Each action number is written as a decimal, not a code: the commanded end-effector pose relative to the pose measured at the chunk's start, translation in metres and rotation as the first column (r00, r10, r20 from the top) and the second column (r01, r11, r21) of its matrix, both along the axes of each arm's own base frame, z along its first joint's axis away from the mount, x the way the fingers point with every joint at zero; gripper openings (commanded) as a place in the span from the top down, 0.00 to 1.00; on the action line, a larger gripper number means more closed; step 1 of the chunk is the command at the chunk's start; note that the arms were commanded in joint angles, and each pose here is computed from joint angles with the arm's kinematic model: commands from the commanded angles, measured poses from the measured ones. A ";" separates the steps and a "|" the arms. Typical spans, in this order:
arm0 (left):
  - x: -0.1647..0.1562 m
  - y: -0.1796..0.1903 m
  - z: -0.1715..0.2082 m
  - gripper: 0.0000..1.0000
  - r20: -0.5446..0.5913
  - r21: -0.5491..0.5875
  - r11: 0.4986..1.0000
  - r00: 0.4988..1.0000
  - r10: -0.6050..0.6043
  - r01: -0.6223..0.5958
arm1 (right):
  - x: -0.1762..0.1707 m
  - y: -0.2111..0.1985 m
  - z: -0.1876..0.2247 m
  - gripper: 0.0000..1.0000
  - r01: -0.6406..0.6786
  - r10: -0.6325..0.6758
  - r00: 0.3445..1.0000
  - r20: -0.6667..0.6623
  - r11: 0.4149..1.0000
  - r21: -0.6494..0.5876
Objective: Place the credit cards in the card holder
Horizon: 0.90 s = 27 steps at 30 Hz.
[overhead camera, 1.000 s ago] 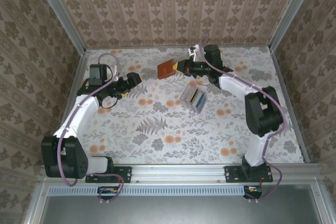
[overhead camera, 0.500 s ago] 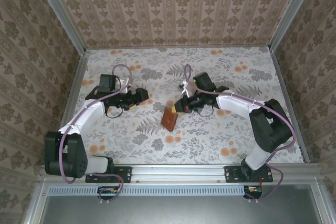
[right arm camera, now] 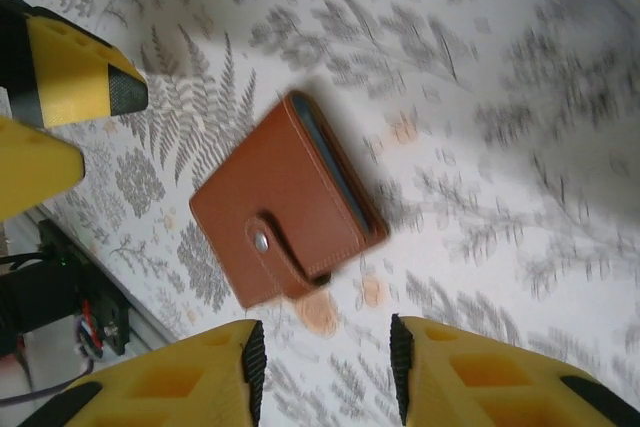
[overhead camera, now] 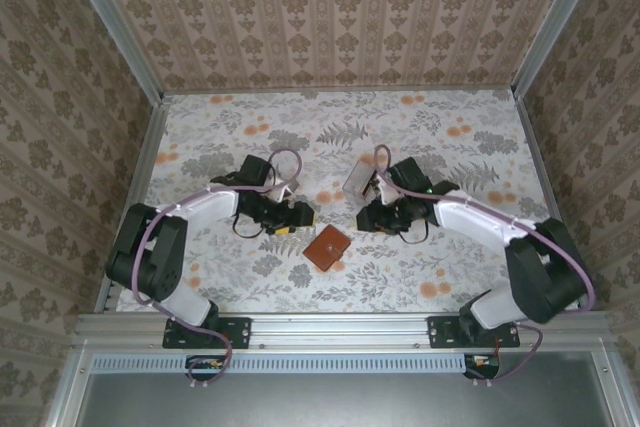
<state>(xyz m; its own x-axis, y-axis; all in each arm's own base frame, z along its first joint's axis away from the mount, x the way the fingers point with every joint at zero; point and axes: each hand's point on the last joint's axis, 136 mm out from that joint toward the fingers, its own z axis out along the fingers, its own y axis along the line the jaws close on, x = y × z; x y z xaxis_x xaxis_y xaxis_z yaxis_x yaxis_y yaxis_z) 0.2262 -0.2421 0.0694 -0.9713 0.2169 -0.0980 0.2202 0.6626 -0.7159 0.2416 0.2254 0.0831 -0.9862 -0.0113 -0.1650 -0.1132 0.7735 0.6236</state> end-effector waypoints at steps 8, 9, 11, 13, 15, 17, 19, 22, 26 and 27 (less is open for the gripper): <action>-0.044 -0.022 -0.022 0.43 -0.156 0.010 0.988 0.977 -0.148 0.151 | -0.022 0.017 -0.031 0.55 0.252 -0.239 0.964 -0.119 0.962 0.109; -0.047 -0.022 -0.024 0.45 -0.162 0.022 0.988 0.976 -0.148 0.153 | -0.022 0.022 -0.031 0.55 0.251 -0.236 0.964 -0.119 0.960 0.129; -0.051 -0.020 -0.027 0.47 -0.169 0.044 0.988 0.976 -0.136 0.146 | -0.022 0.031 -0.041 0.55 0.240 -0.220 0.964 -0.149 0.962 0.127; -0.052 -0.021 -0.030 0.51 -0.180 0.045 0.991 0.977 -0.115 0.125 | -0.020 0.041 -0.042 0.55 0.219 -0.197 0.968 -0.158 0.966 0.140; -0.054 -0.025 -0.032 0.57 -0.201 0.027 0.992 0.973 -0.113 0.121 | -0.017 0.045 -0.044 0.57 0.212 -0.192 0.970 -0.150 0.969 0.131; -0.061 -0.027 -0.032 0.58 -0.218 0.032 0.991 0.968 -0.122 0.132 | -0.013 0.048 -0.047 0.59 0.205 -0.187 0.971 -0.147 0.972 0.118; -0.065 -0.028 -0.032 0.55 -0.217 0.042 0.991 0.969 -0.115 0.127 | -0.008 0.051 -0.046 0.60 0.194 -0.178 0.975 -0.133 0.974 0.121; -0.069 -0.030 -0.033 0.54 -0.221 0.028 0.993 0.970 -0.106 0.115 | -0.002 0.054 -0.046 0.60 0.200 -0.185 0.976 -0.115 0.971 0.132; -0.069 -0.029 -0.040 0.60 -0.230 0.035 0.996 0.970 -0.075 0.085 | 0.002 0.061 -0.047 0.61 0.195 -0.177 0.976 -0.123 0.969 0.152; -0.067 -0.033 -0.040 0.60 -0.223 0.021 0.997 0.972 -0.070 0.077 | 0.003 0.060 -0.047 0.61 0.198 -0.180 0.976 -0.121 0.968 0.153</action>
<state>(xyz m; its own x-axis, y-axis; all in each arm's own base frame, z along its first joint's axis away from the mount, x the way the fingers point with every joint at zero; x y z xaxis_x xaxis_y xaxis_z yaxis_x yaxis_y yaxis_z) 0.1597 -0.2692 0.0288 -0.9415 0.3128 0.1254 0.1328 0.6865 -0.7149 0.2360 0.2769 0.0303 -0.9809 0.1931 -0.0249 0.1158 0.6815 0.7226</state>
